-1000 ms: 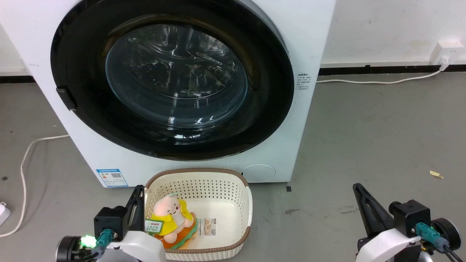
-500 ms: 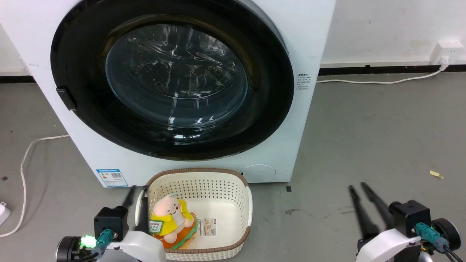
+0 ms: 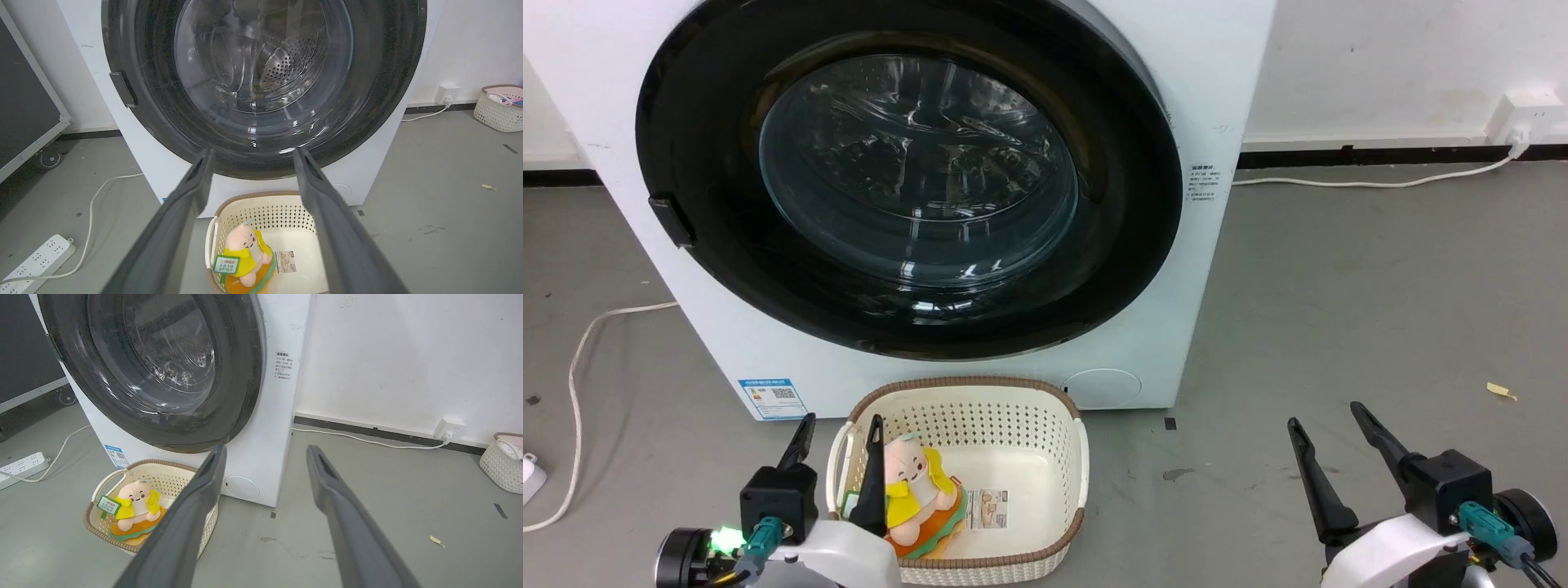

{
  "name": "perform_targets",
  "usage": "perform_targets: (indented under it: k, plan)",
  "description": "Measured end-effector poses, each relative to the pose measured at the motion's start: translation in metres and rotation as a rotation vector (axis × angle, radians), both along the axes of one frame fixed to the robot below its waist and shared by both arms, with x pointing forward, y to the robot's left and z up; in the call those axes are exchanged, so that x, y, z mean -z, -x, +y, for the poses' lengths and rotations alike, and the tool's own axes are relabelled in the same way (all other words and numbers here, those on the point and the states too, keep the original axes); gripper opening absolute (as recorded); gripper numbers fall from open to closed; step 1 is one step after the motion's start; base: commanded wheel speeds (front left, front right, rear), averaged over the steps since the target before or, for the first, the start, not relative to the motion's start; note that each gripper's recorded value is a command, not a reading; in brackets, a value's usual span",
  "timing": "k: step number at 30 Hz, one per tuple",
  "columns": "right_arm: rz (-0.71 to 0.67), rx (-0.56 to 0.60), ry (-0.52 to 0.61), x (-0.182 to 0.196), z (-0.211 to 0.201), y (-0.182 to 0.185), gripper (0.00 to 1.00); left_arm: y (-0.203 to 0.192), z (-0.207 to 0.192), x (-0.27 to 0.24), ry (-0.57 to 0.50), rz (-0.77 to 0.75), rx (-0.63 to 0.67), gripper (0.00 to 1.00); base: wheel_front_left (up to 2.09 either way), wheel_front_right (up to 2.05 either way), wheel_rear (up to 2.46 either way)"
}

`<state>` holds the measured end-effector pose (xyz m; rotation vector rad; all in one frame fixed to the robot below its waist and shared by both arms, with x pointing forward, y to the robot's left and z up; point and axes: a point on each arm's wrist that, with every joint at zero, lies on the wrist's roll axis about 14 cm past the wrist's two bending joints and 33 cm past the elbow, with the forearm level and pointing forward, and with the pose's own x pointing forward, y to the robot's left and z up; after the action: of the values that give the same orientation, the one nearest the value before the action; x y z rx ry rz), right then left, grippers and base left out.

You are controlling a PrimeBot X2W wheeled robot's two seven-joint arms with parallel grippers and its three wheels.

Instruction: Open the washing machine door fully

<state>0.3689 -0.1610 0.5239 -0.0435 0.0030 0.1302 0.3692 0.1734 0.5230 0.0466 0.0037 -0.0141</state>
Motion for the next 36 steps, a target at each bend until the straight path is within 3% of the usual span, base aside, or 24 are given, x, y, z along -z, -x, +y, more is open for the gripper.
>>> perform_targets:
  k: [15, 36]
  plan:
    - [-0.033, -0.006, -0.040, -0.008, 0.002, -0.007, 1.00, -0.001, -0.003, 0.002, -0.003, -0.009, 0.009, 1.00, 0.00, 0.00, 0.00]
    - [-0.109, -0.030, -0.170, -0.049, -0.001, -0.074, 1.00, -0.014, -0.004, 0.010, -0.014, -0.014, 0.001, 1.00, 0.00, 0.00, 0.00]
